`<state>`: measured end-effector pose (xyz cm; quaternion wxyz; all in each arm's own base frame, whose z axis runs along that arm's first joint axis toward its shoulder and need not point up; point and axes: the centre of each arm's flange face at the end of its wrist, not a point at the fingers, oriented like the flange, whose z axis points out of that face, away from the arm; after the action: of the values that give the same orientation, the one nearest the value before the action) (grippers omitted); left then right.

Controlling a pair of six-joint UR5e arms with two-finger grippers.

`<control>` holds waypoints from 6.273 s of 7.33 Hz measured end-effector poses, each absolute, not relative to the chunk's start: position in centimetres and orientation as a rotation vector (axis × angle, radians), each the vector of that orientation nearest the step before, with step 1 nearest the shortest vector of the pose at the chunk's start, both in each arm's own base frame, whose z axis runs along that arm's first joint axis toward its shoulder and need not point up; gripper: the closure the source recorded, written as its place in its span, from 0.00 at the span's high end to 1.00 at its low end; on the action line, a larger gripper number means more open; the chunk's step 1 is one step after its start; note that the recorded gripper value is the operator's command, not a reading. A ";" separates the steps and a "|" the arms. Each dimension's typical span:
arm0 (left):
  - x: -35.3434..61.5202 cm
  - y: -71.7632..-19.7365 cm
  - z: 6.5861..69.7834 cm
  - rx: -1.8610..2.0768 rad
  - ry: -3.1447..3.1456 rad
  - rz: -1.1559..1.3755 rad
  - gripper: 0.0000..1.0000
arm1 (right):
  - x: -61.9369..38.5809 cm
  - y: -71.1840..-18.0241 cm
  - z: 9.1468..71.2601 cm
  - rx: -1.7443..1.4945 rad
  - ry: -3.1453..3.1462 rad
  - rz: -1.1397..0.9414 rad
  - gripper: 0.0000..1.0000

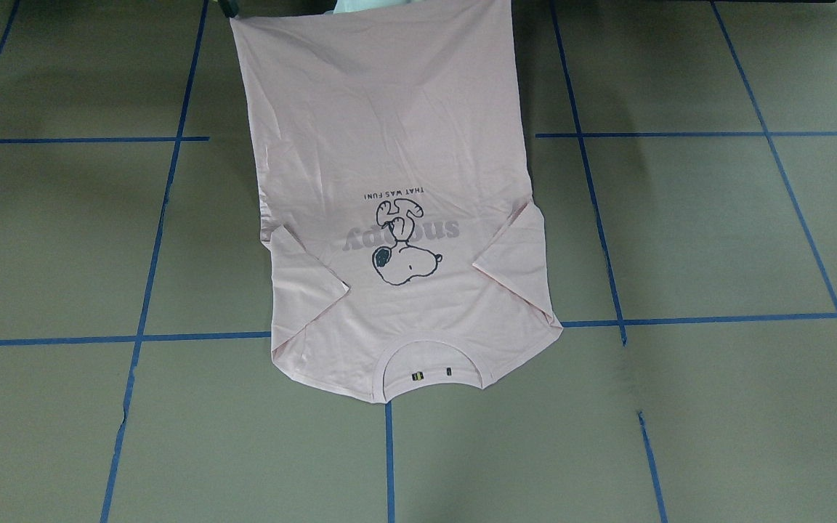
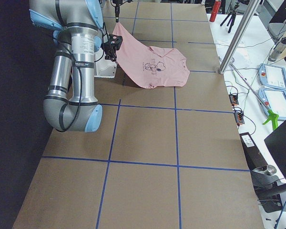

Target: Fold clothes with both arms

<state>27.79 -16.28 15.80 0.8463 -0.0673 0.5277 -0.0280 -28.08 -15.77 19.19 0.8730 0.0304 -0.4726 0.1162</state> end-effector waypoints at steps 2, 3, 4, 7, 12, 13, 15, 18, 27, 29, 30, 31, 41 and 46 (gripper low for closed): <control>28.6 -19.9 15.5 -0.033 1.095 -0.023 0.00 | -28.9 -19.1 18.4 0.129 -0.969 0.199 0.00; 29.9 -23.2 16.1 0.043 1.056 -0.020 0.00 | -31.6 -22.6 18.1 0.178 -0.941 0.201 0.00; 30.9 -26.9 16.9 0.108 1.008 -0.028 0.00 | -34.7 -27.9 18.0 0.224 -0.887 0.209 0.00; 32.0 -36.6 19.3 0.219 0.885 -0.054 0.00 | -39.9 -42.7 18.9 0.321 -0.792 0.251 0.00; 36.5 -51.3 29.0 0.317 0.806 -0.061 0.00 | -47.1 -54.8 22.5 0.358 -0.753 0.295 0.00; 38.0 -53.3 31.5 0.320 0.805 -0.062 0.00 | -48.8 -56.3 24.2 0.361 -0.752 0.294 0.00; 40.2 -55.3 35.7 0.322 0.807 -0.060 0.00 | -50.6 -57.6 27.1 0.354 -0.734 0.292 0.00; 41.9 -54.9 37.6 0.309 0.807 -0.044 0.00 | -51.7 -58.0 29.8 0.332 -0.692 0.287 0.00; 39.7 -51.7 34.2 0.380 0.870 -0.008 1.00 | -49.5 -57.5 29.2 0.347 -0.753 0.131 1.00; 39.6 -46.0 34.1 0.337 0.924 -0.018 1.00 | -44.9 -56.5 29.9 0.343 -0.800 0.047 1.00; 40.2 -42.5 34.4 0.287 0.949 -0.034 0.78 | -44.0 -56.0 30.1 0.346 -0.806 0.032 1.00; 41.0 -39.2 34.7 0.241 0.965 -0.058 0.63 | -43.6 -55.9 30.2 0.347 -0.807 0.026 1.00; 46.8 -30.6 38.0 0.126 0.913 -0.134 0.00 | -43.3 -55.8 30.5 0.353 -0.807 0.026 1.00; 44.5 -33.6 38.6 0.227 0.879 -0.037 0.00 | -43.6 -55.8 30.6 0.353 -0.807 0.025 1.00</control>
<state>44.48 -33.63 38.64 0.8986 0.1097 0.4243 -0.0180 -43.61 -55.79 30.56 0.9045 0.1710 -0.3904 0.0121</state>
